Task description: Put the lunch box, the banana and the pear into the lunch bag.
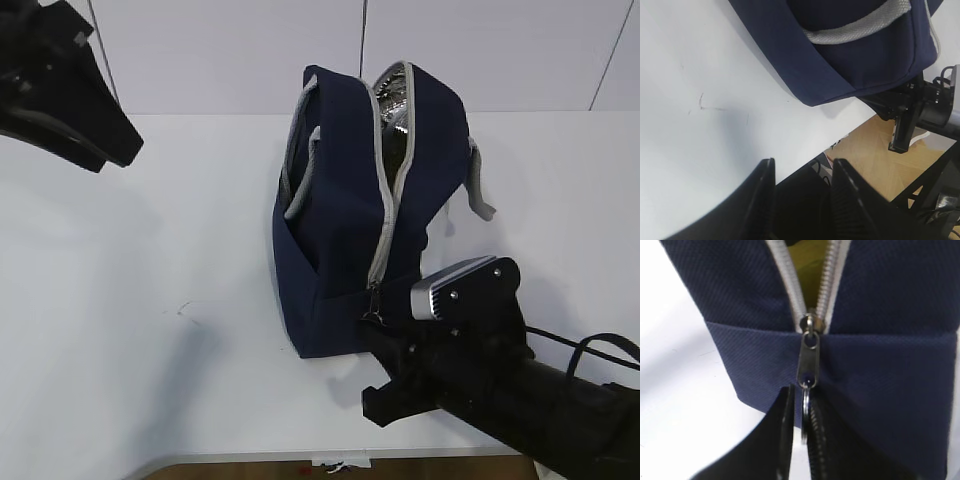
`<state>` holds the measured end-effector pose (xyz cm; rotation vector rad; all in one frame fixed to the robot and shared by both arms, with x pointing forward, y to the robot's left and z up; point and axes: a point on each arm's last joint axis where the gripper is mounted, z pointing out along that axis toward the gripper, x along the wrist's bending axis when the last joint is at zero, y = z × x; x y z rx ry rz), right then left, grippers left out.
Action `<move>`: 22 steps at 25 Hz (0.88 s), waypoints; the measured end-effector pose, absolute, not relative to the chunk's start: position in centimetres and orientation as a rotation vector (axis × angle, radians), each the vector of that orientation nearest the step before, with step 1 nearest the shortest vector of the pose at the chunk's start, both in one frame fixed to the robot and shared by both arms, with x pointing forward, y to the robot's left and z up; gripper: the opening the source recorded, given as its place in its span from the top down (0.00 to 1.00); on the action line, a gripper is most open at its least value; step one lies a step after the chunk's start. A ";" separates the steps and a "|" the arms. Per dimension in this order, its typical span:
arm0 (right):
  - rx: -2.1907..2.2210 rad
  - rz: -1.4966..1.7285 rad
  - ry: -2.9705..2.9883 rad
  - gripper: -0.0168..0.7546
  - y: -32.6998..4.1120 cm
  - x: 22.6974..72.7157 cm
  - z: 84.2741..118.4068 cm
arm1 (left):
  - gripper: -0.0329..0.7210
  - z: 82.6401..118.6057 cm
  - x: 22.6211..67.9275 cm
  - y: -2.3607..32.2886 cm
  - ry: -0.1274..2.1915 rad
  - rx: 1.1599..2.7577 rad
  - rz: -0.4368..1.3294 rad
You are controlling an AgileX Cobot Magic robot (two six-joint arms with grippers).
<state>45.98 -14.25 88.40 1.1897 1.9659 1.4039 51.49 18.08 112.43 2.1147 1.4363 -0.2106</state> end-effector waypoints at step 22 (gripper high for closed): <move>1.238 1.377 1.991 0.99 -15.0 45.0 92.6 | 0.57 112.4 51.5 18.1 1.456 2.102 -0.217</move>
